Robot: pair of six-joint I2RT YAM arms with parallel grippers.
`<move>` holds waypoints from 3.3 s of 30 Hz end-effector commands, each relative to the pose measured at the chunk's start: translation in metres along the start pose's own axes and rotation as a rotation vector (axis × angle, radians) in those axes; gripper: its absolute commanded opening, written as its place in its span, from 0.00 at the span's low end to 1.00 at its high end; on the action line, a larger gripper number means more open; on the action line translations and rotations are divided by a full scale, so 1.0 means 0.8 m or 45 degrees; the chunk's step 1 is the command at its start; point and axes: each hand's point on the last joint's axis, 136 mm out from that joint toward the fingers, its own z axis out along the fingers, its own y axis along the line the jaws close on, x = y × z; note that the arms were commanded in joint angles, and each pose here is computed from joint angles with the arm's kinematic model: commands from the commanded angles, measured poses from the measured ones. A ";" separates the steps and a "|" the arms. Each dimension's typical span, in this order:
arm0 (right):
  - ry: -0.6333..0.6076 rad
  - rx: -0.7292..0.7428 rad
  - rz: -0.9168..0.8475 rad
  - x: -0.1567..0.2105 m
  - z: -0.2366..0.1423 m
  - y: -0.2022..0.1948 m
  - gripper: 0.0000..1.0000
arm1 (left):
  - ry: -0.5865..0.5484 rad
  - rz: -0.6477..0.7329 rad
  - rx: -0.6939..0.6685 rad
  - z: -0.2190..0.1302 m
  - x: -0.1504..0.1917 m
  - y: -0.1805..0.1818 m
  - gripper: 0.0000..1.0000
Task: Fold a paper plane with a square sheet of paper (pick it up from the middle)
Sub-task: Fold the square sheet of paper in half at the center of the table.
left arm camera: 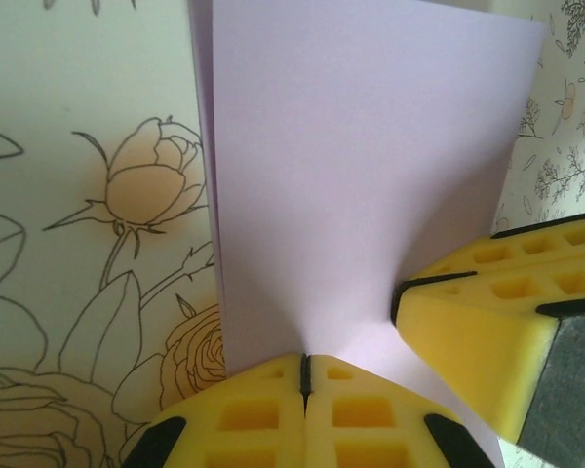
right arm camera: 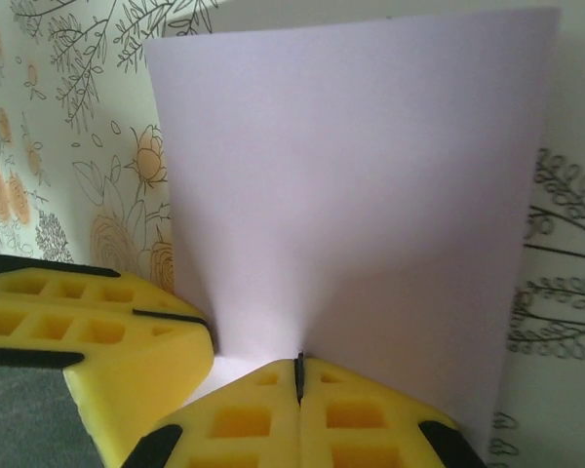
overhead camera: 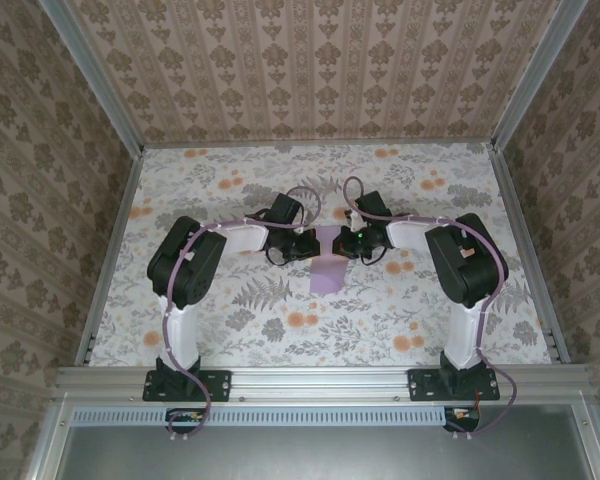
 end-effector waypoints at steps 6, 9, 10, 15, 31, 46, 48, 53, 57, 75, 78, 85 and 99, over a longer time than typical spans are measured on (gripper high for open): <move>-0.125 0.171 0.042 -0.025 -0.052 -0.073 0.00 | 0.298 -0.212 -0.502 0.023 0.117 0.151 0.00; -0.189 0.106 0.020 -0.037 -0.067 -0.048 0.00 | 0.299 -0.208 -0.498 0.023 0.116 0.149 0.00; -0.212 0.083 0.013 -0.040 -0.071 -0.038 0.00 | 0.298 -0.207 -0.500 0.023 0.116 0.149 0.00; -0.255 0.033 -0.087 -0.035 -0.062 0.009 0.00 | 0.295 -0.206 -0.500 0.023 0.112 0.146 0.00; -0.138 0.026 0.034 -0.046 0.005 -0.008 0.00 | 0.301 -0.230 -0.517 0.022 0.123 0.153 0.00; -0.306 0.023 0.061 -0.091 -0.061 -0.012 0.00 | 0.294 -0.225 -0.508 0.022 0.123 0.152 0.00; -0.285 -0.027 0.028 -0.083 -0.054 0.006 0.00 | 0.294 -0.227 -0.509 0.022 0.123 0.151 0.00; -0.204 -0.070 0.015 -0.076 -0.024 0.022 0.00 | 0.292 -0.225 -0.510 0.021 0.122 0.151 0.00; -0.161 -0.052 0.044 -0.080 -0.005 0.015 0.00 | 0.292 -0.225 -0.513 0.020 0.123 0.151 0.00; -0.317 0.225 0.115 -0.115 -0.085 -0.037 0.00 | 0.286 -0.202 -0.510 0.015 0.118 0.146 0.00; -0.263 0.155 0.092 -0.080 -0.088 -0.012 0.00 | 0.276 -0.189 -0.511 0.014 0.113 0.143 0.00; -0.058 0.006 0.082 0.014 -0.060 0.030 0.00 | 0.268 -0.175 -0.509 0.015 0.110 0.142 0.00; 0.105 0.065 0.093 0.061 -0.018 0.017 0.00 | 0.259 -0.173 -0.519 0.017 0.109 0.145 0.00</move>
